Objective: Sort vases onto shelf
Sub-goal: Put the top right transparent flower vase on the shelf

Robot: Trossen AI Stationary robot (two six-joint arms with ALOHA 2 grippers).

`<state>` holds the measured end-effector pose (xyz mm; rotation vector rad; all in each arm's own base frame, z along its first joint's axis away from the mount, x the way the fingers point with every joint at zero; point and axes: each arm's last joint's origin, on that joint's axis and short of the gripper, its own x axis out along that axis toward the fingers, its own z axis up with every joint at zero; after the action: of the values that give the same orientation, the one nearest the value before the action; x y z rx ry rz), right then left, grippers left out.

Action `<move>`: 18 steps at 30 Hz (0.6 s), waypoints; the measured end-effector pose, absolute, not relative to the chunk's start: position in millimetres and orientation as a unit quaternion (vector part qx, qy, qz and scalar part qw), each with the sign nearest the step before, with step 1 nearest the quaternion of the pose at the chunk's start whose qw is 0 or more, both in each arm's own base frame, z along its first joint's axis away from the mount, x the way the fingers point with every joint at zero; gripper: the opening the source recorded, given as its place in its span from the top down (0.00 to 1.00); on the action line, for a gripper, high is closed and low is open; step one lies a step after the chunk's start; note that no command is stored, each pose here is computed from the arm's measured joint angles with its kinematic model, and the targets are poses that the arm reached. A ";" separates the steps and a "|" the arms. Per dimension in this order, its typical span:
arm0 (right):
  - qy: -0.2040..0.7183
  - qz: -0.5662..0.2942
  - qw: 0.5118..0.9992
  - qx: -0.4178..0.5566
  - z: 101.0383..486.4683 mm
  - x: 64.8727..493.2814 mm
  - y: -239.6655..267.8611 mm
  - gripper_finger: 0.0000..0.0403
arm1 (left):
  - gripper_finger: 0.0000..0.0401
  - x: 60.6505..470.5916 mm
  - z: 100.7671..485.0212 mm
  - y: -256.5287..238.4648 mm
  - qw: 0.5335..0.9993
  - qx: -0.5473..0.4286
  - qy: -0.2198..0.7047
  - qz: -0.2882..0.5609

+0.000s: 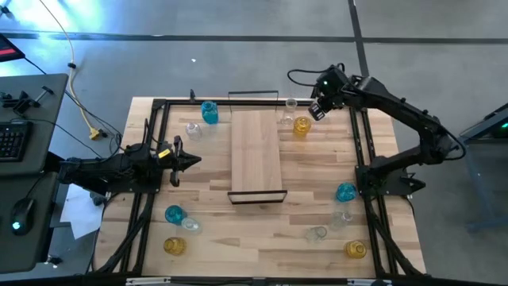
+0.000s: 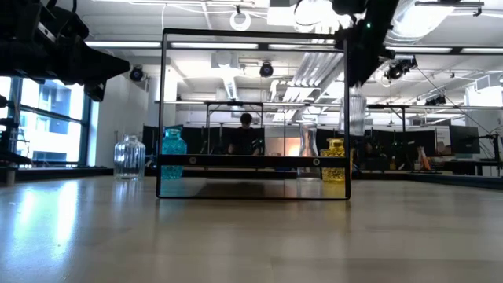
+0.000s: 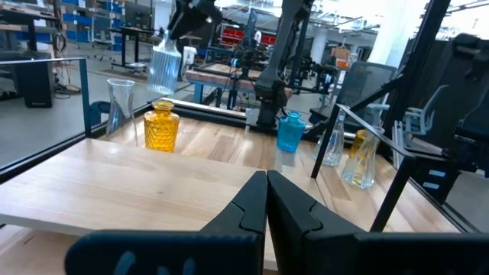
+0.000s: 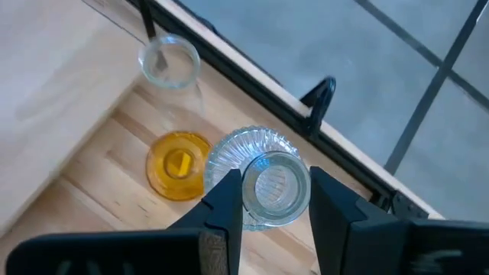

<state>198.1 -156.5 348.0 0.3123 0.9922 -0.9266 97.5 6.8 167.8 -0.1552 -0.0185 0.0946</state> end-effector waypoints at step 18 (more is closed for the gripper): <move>0.445 -0.395 0.793 0.129 369.2 217.4 -131.7 0.79 | 1.00 97.5 167.8 6.8 0.996 -0.077 -0.009 0.047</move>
<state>217.4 -131.7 369.2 0.2782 0.9562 -0.8489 97.5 6.8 167.8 -0.1548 -0.0188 0.0945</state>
